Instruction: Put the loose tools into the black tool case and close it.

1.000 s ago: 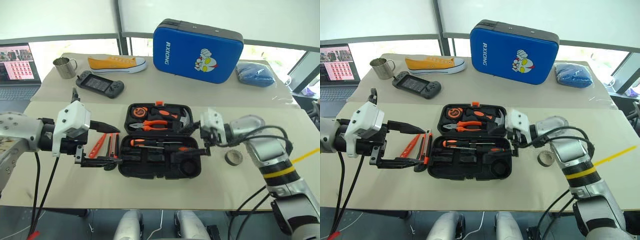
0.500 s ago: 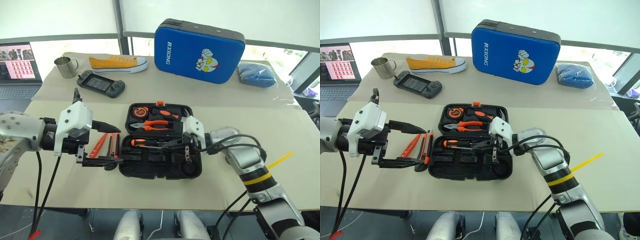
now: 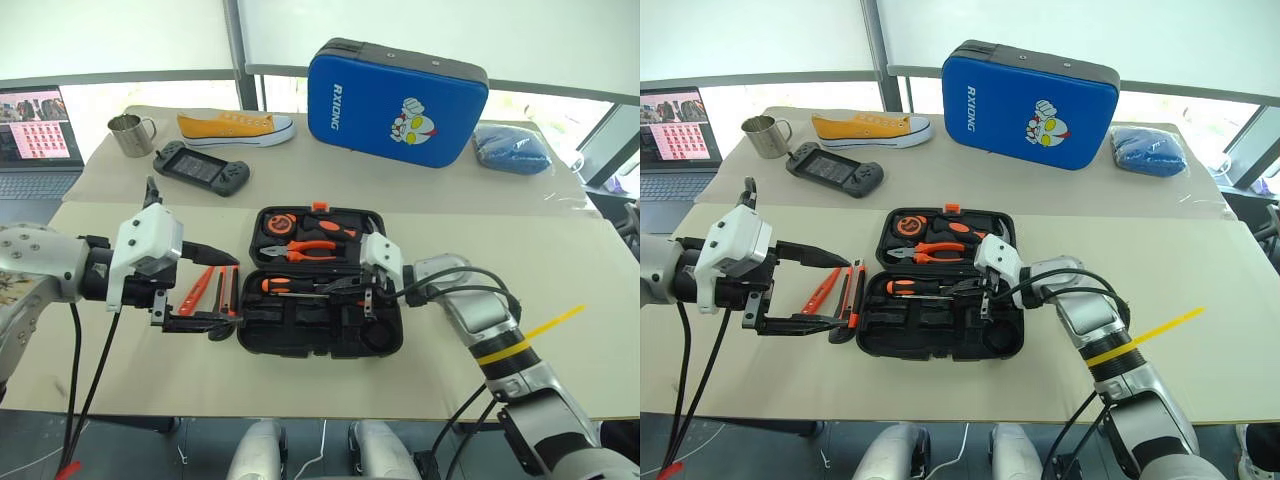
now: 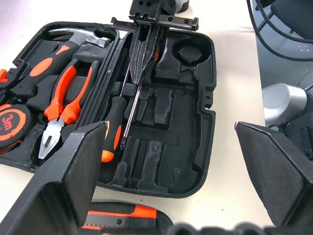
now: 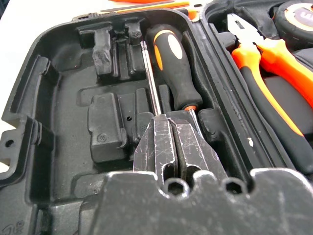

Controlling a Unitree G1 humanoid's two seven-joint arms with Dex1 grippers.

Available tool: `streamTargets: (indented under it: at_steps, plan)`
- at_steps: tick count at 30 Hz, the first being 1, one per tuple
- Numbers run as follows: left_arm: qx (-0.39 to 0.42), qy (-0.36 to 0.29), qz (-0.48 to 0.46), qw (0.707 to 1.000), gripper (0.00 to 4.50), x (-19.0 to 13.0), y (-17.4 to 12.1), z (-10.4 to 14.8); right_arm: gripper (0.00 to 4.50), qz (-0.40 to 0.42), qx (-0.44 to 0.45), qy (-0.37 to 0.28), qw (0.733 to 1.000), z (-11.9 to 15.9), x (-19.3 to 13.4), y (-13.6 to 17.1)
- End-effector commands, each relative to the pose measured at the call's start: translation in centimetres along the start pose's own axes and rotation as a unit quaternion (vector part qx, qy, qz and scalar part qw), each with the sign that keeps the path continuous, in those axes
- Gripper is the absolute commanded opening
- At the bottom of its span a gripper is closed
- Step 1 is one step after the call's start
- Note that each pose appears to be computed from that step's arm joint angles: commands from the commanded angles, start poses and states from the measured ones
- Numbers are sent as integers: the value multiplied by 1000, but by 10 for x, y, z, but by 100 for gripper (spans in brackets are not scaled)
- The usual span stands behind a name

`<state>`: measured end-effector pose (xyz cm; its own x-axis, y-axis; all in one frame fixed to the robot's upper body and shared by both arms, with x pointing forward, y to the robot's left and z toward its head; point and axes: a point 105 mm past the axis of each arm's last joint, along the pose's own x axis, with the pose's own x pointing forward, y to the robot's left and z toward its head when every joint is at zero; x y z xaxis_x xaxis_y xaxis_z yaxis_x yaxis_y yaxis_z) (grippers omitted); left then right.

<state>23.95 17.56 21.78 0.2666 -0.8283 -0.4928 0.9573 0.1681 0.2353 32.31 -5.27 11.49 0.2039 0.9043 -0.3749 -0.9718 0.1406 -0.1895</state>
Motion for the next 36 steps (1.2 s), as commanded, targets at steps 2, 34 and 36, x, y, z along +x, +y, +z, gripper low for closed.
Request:
streamTargets:
  at_steps: [2,34,36]
  plan:
    - [23,2,7,1000,450,-1,3,5,3,4,-38,64,997,-23,8,6]
    - [33,-12,0,999,450,11,8,2,3,-69,-30,18,997,32,-15,-13]
    - [32,-12,6,999,450,10,9,0,3,-69,-24,-29,997,60,-33,-9]
